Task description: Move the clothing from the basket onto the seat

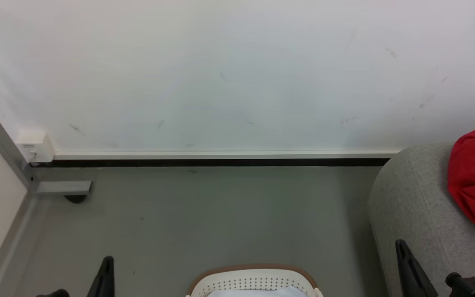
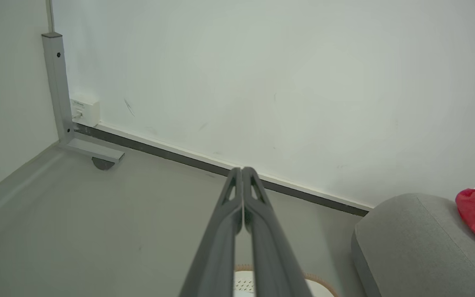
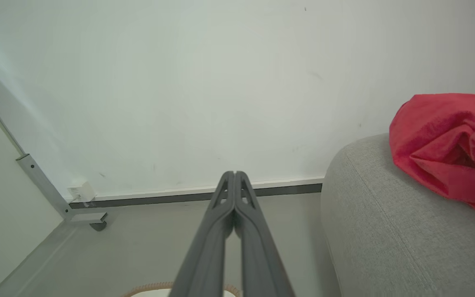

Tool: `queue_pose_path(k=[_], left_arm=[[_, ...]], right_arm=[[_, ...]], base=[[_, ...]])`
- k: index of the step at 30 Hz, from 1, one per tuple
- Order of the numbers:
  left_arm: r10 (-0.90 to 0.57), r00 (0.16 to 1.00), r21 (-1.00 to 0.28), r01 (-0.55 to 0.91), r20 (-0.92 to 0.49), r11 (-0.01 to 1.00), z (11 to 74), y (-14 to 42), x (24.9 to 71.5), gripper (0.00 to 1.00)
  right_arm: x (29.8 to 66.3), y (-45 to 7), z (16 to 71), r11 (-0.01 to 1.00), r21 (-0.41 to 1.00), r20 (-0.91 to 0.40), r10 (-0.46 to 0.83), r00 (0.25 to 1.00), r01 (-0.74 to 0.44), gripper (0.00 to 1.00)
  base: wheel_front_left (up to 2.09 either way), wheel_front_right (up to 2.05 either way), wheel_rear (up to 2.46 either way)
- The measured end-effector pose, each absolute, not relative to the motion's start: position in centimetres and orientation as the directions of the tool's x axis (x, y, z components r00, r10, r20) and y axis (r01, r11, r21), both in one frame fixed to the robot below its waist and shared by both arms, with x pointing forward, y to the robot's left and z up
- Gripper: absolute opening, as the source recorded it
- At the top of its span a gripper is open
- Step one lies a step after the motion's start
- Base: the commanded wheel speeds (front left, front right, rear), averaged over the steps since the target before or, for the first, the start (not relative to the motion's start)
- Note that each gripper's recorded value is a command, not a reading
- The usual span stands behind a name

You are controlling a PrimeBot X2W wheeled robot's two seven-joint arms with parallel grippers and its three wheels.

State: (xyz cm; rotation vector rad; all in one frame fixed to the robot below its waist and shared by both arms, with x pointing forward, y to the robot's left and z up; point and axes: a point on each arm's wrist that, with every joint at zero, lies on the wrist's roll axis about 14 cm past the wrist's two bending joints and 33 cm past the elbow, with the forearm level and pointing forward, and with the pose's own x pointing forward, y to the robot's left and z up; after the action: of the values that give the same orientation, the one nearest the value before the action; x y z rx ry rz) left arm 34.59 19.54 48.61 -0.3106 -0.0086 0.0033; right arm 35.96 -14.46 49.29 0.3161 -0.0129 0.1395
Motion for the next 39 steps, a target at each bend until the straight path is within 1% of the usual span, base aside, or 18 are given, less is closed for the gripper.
queue_pose_path(k=[8,20,39], left_arm=[[0.029,1.0,-0.434,-0.03,-0.009,0.9,48.5,19.9,34.9,0.0],[0.05,0.998,-0.59,-0.057,-0.028,0.805,48.7,20.3,35.5,0.0],[0.054,0.997,-0.77,-0.072,-0.049,0.634,48.9,20.4,36.4,0.0]], right_arm=[[36.2,-15.3,49.1,0.894,0.439,0.014,0.097,0.995,-0.093,0.0],[36.5,-16.4,48.9,0.802,0.596,-0.012,0.057,0.998,-0.039,0.0],[37.1,-17.5,49.0,0.632,0.775,-0.033,0.023,0.999,0.011,0.0]], base=[[0.0,0.0,0.0],[0.0,0.0,0.0],[0.0,0.0,0.0]])
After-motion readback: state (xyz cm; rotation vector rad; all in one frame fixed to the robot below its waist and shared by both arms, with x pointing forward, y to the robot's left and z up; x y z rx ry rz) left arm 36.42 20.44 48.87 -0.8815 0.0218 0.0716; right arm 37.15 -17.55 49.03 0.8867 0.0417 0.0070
